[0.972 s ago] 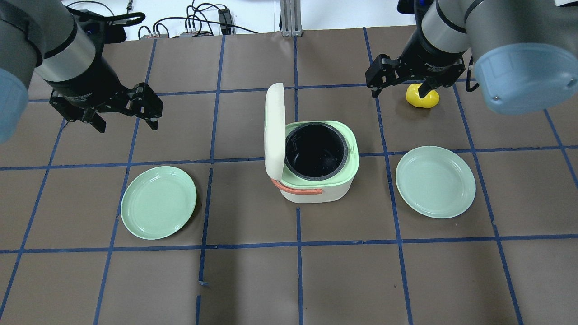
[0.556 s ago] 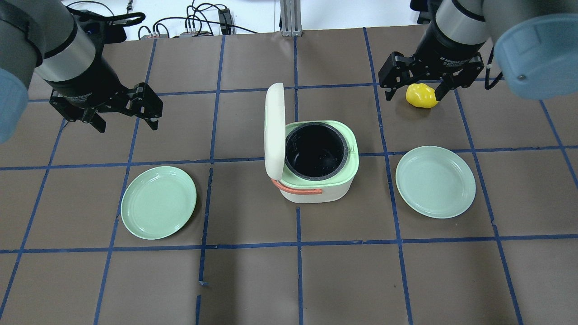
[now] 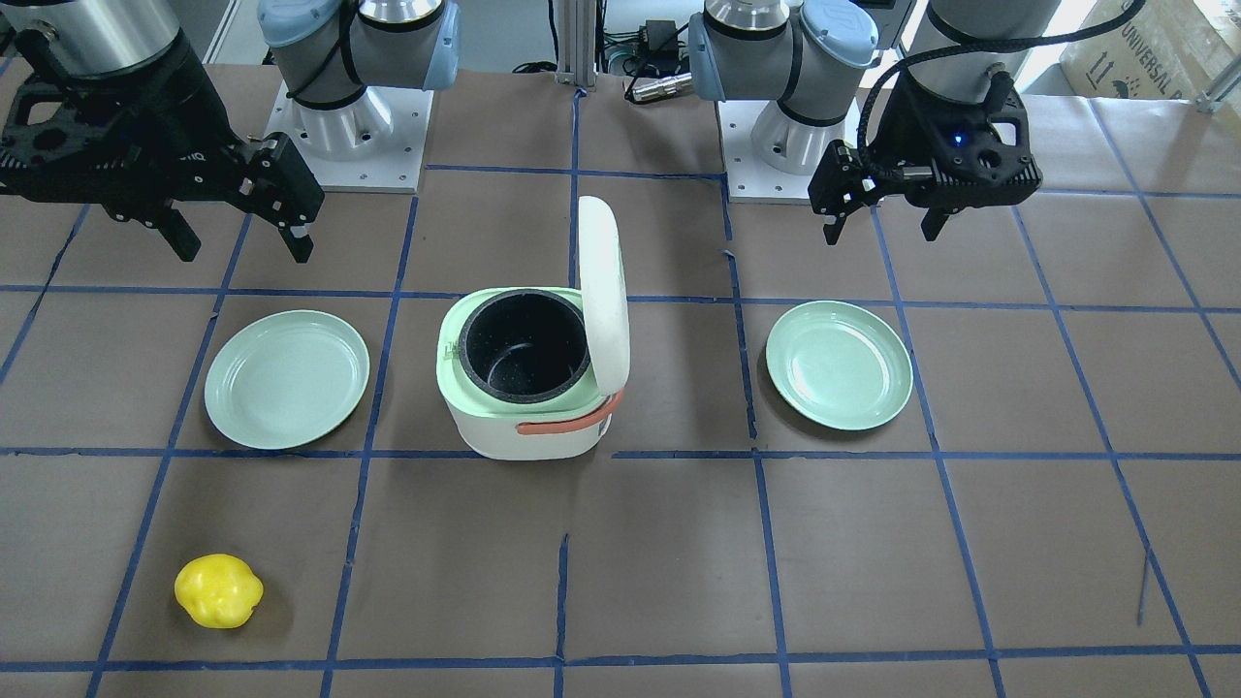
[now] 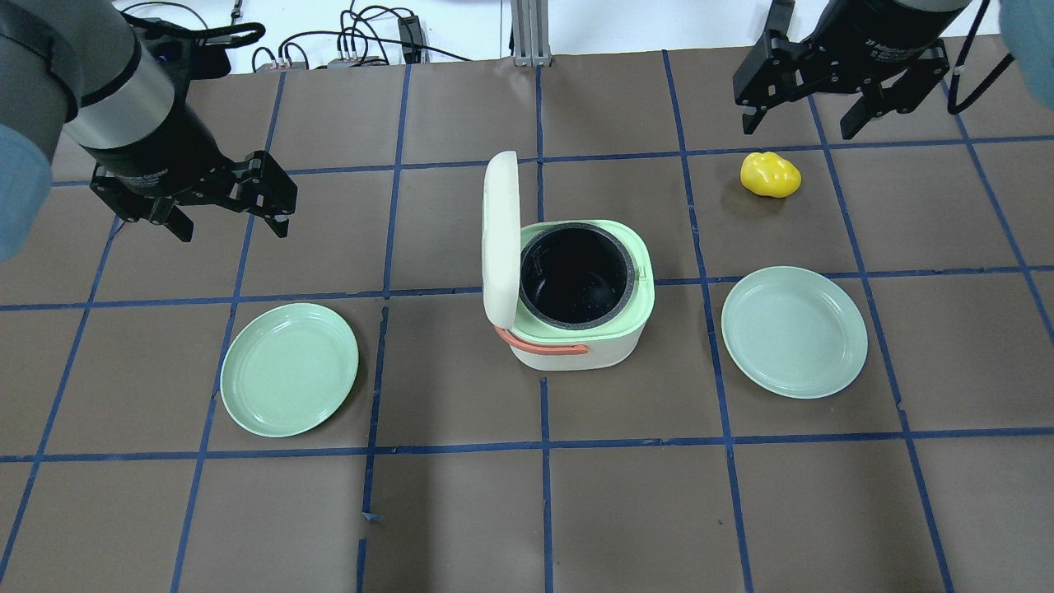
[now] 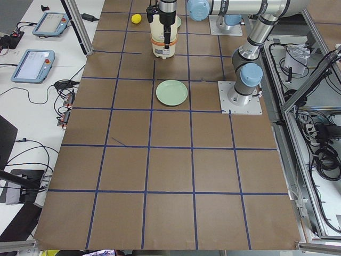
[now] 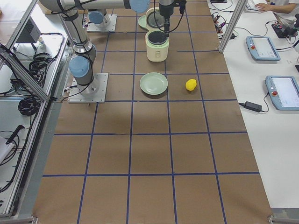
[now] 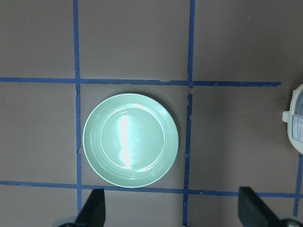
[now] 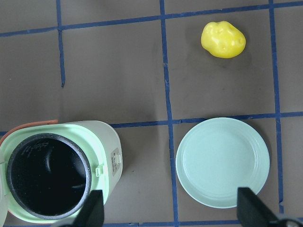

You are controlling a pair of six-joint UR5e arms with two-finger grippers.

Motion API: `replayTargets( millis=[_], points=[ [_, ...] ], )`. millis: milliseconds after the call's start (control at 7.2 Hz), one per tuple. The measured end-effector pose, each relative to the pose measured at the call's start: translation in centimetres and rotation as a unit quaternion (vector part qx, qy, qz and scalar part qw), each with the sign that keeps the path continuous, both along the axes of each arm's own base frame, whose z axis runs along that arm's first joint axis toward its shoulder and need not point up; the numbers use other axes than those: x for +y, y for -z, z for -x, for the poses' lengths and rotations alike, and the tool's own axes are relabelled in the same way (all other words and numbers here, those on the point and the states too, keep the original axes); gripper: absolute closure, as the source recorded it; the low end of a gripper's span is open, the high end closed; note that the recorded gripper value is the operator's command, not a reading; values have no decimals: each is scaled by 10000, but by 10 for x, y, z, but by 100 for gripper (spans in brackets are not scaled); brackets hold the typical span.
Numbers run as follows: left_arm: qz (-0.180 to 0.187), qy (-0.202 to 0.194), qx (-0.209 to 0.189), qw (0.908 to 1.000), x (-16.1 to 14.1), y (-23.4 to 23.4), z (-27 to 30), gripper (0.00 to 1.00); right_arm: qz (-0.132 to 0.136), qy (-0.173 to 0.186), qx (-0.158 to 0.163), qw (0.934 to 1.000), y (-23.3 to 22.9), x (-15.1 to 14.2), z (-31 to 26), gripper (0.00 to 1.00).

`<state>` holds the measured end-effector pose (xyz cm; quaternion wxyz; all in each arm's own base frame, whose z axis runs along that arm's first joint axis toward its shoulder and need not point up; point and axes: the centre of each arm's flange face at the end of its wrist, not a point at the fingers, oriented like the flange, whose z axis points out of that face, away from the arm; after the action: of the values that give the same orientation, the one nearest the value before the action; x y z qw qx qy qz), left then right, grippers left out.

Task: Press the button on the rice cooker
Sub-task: 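Move the open right gripper above the small yellow object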

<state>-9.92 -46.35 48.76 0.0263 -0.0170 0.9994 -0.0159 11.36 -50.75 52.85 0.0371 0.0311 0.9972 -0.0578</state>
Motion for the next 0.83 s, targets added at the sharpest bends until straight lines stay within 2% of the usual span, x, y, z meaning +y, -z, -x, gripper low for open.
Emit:
replayTargets(
  millis=[833],
  points=[
    [0,0,0,10000,0,0,0,0,18,-174,47,9998,5,0,-16,0]
  ],
)
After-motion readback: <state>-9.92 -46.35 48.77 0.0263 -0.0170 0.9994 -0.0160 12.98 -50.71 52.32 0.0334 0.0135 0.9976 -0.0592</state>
